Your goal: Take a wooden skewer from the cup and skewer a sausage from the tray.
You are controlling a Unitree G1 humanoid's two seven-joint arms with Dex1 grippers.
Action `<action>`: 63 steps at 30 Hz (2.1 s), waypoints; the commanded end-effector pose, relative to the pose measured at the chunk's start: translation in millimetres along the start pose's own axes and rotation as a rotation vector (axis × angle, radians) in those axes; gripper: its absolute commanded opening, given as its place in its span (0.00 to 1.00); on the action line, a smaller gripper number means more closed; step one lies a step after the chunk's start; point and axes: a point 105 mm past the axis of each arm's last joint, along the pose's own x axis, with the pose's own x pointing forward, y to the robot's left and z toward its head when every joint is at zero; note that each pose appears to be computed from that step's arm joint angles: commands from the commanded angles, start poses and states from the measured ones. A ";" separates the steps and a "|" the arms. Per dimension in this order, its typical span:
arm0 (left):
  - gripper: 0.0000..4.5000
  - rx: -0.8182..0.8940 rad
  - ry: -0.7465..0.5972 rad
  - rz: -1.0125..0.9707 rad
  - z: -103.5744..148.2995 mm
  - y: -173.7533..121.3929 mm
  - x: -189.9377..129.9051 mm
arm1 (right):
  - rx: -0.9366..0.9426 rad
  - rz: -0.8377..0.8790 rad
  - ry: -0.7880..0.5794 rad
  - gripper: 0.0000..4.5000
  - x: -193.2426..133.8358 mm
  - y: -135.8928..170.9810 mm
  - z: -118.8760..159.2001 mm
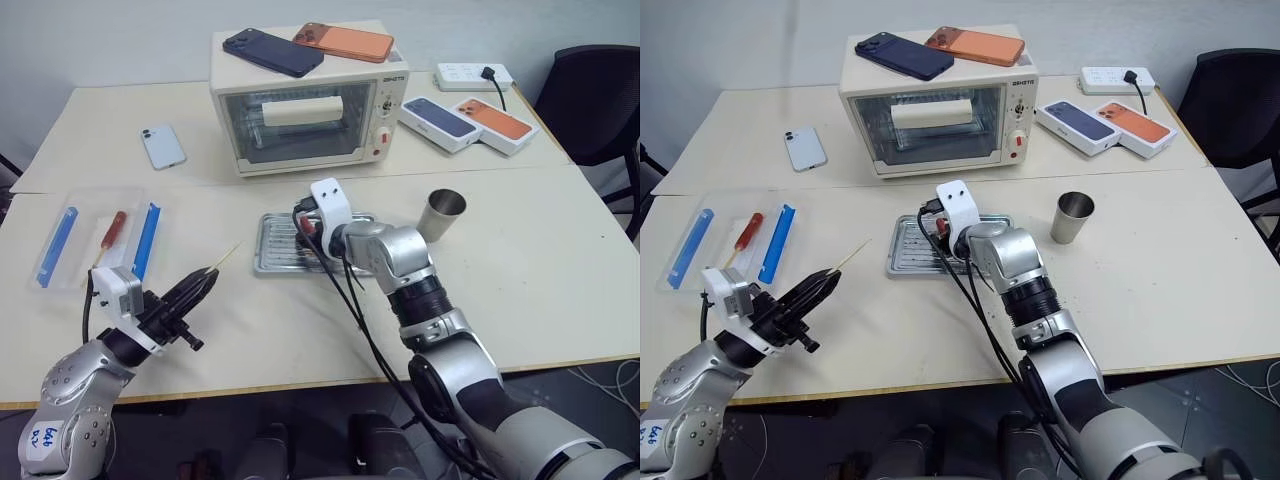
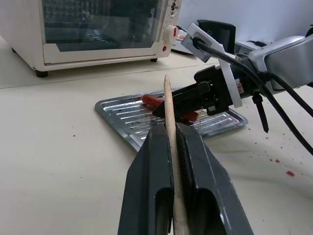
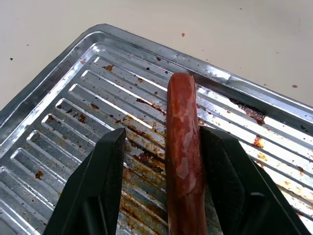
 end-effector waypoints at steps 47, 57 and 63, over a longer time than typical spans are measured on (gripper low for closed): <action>0.00 0.066 0.188 -0.376 15.2 -25.6 -2.6 | -0.968 0.811 -0.068 0.04 -148.7 7.6 -3.4; 0.00 -0.008 0.330 -0.652 20.6 -49.4 5.6 | -0.978 0.897 -0.002 0.04 -156.7 -4.7 -17.3; 0.00 -0.011 0.342 -0.675 14.0 -51.4 13.3 | -0.974 0.895 -0.030 0.04 -157.4 2.8 -13.9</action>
